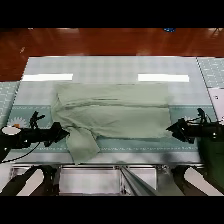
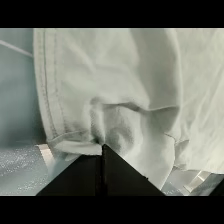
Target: Fold the shirts.
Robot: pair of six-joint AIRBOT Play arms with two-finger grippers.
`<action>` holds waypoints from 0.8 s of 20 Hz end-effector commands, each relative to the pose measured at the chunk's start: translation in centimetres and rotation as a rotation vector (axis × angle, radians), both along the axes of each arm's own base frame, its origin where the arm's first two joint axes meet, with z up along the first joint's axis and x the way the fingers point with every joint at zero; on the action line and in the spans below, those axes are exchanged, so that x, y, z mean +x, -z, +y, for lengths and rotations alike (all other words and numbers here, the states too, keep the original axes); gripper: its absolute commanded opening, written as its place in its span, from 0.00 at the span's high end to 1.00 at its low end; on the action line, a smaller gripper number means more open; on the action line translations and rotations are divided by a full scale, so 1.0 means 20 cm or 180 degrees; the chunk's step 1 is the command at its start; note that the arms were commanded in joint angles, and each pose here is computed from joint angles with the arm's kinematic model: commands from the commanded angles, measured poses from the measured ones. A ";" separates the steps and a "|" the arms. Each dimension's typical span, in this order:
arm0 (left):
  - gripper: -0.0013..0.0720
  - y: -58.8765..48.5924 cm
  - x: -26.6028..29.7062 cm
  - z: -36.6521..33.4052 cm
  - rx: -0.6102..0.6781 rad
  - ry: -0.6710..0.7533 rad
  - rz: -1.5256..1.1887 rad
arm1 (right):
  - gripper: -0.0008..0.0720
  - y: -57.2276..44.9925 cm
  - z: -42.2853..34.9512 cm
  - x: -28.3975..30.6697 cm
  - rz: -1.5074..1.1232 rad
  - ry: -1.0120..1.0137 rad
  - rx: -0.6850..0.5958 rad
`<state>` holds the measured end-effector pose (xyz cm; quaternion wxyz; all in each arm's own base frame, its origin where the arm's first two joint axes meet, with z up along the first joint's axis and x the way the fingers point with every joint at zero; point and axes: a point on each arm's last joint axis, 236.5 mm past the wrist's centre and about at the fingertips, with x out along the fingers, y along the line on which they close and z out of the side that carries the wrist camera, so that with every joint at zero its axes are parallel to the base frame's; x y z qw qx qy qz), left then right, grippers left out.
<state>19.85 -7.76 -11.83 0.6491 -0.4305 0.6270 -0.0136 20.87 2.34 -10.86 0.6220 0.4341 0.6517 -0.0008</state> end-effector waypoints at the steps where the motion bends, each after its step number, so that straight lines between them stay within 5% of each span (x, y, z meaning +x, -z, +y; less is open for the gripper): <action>1: 0.96 0.00 0.00 0.00 0.0002 0.0001 0.0001 | 0.51 0.00 0.13 0.10 -0.0240 -0.0097 0.0233; 3: 0.96 0.00 0.00 0.00 0.0004 0.0000 -0.0005 | 0.95 -0.08 0.18 0.21 -0.0609 -0.0111 0.0399; 12: 0.96 -0.43 0.56 0.28 0.0414 -0.0151 -0.0988 | 0.95 -0.42 -0.04 0.56 -0.1220 -0.0274 0.0035; 16: 0.96 -0.48 0.81 0.23 0.0188 -0.0122 -0.1024 | 0.95 -0.40 0.04 0.73 -0.1255 -0.0616 -0.0025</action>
